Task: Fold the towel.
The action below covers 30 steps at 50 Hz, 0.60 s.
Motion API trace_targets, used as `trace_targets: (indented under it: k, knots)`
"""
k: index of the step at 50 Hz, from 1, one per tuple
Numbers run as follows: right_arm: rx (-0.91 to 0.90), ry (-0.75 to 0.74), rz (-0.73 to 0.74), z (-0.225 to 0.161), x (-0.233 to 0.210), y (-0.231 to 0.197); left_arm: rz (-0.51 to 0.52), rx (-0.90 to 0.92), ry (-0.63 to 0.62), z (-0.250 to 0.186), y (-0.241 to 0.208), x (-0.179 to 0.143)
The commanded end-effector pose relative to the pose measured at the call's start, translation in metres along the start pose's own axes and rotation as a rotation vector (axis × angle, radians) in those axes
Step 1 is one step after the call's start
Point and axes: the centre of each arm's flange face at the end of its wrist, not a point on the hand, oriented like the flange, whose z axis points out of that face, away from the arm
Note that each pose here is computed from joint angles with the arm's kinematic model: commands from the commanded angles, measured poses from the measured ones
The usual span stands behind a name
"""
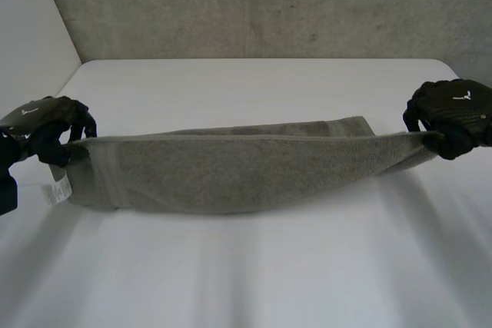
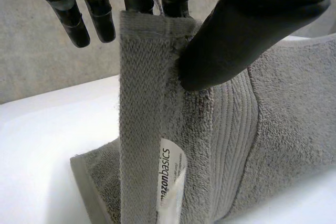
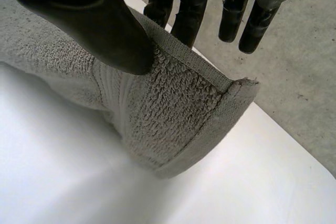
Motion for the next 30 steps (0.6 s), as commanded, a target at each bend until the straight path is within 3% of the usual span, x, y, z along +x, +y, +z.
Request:
trace_targets:
  k: [1, 12, 18, 23, 30]
  knots:
    - [0.005, 0.041, -0.037, -0.022, 0.000, -0.002, 0.008, 0.036, -0.023, -0.021, -0.003, 0.005]
    - [0.082, 0.014, -0.051, -0.036, 0.012, -0.017, -0.024, 0.120, -0.058, -0.036, -0.020, -0.014]
    - [0.035, -0.044, -0.007, -0.001, 0.025, 0.002, -0.081, 0.066, -0.035, -0.013, -0.007, -0.027]
    - [0.011, -0.111, -0.033, 0.033, 0.011, 0.004, -0.163, -0.038, 0.046, 0.030, 0.013, -0.028]
    - [-0.044, -0.133, -0.082, 0.090, 0.001, 0.019, -0.174, -0.109, -0.013, 0.069, 0.028, -0.036]
